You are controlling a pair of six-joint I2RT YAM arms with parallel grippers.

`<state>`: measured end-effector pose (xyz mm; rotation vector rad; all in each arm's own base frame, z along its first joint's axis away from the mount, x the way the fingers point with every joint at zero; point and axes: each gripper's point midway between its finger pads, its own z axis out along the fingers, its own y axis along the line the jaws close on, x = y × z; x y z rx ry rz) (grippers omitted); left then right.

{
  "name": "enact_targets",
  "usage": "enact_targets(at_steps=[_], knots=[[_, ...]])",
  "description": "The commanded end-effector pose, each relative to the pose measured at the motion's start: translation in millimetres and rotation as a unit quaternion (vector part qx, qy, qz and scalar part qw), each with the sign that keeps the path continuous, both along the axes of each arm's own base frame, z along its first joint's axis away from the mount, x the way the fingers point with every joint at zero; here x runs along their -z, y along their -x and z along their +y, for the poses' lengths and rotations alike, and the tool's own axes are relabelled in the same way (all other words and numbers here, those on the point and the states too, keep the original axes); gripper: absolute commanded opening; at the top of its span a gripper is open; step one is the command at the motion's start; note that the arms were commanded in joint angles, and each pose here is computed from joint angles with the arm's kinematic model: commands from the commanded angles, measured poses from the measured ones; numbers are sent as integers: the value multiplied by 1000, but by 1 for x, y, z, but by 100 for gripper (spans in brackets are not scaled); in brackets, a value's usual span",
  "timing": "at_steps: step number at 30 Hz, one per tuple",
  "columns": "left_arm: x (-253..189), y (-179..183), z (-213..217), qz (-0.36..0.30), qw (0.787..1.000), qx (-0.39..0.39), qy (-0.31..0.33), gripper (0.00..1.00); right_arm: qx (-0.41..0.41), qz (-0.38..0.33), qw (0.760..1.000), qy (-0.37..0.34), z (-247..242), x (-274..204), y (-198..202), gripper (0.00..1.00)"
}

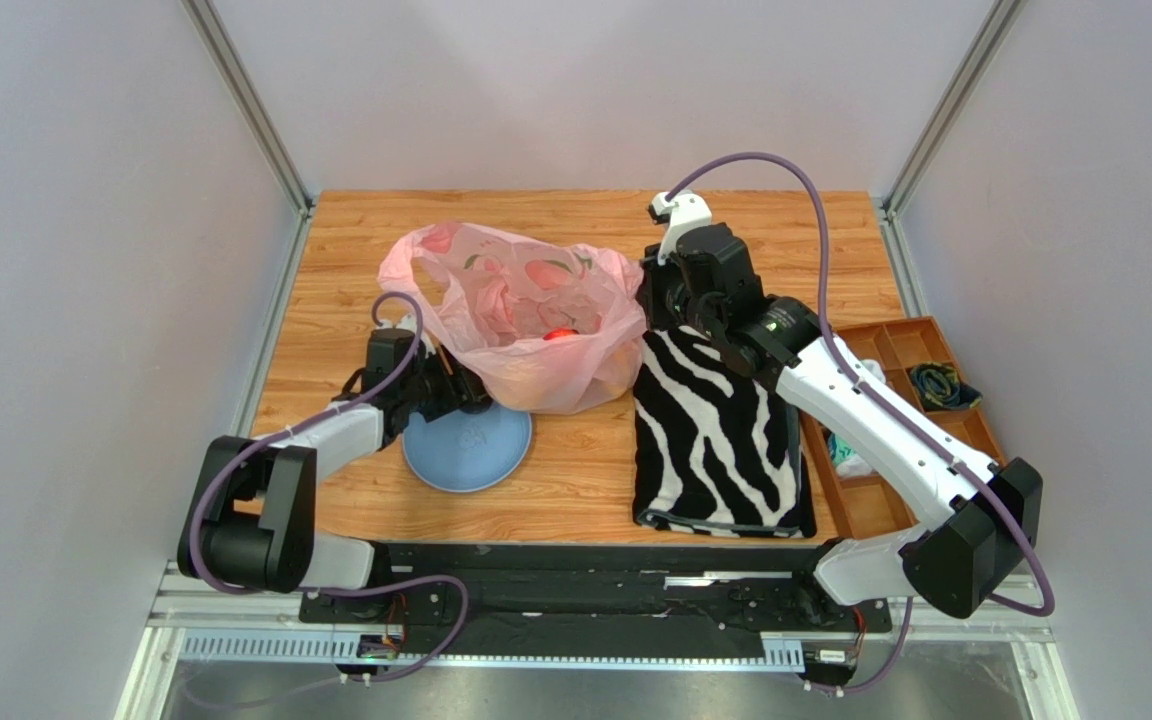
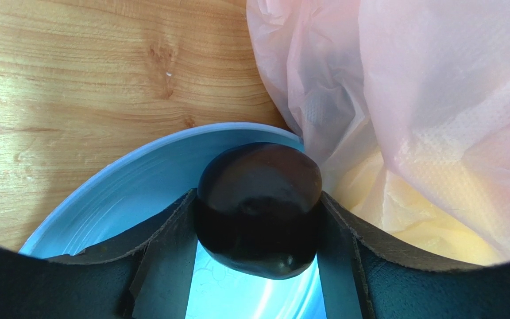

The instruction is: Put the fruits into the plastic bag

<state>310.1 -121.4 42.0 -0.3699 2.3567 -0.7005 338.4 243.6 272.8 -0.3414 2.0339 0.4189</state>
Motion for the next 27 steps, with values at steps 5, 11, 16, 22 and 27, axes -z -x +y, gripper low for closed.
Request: enact_targets(at_steps=[5,11,16,22,27], knots=[[-25,-9,16,-50,998,-28,8,57,4,-14,1000,-9,-3,-12,-1,0],[-42,-1,43,-79,994,-76,13,56,5,-14,1000,-8,-4,-11,0,0],[-61,2,88,-107,982,-154,7,56,2,-15,1000,-13,-4,-14,2,0],[-114,14,123,-179,961,-210,-29,56,2,-16,1000,-13,-5,-15,3,0],[-181,18,126,-252,945,-203,-50,55,-3,-19,1000,-13,-4,-18,3,0]])
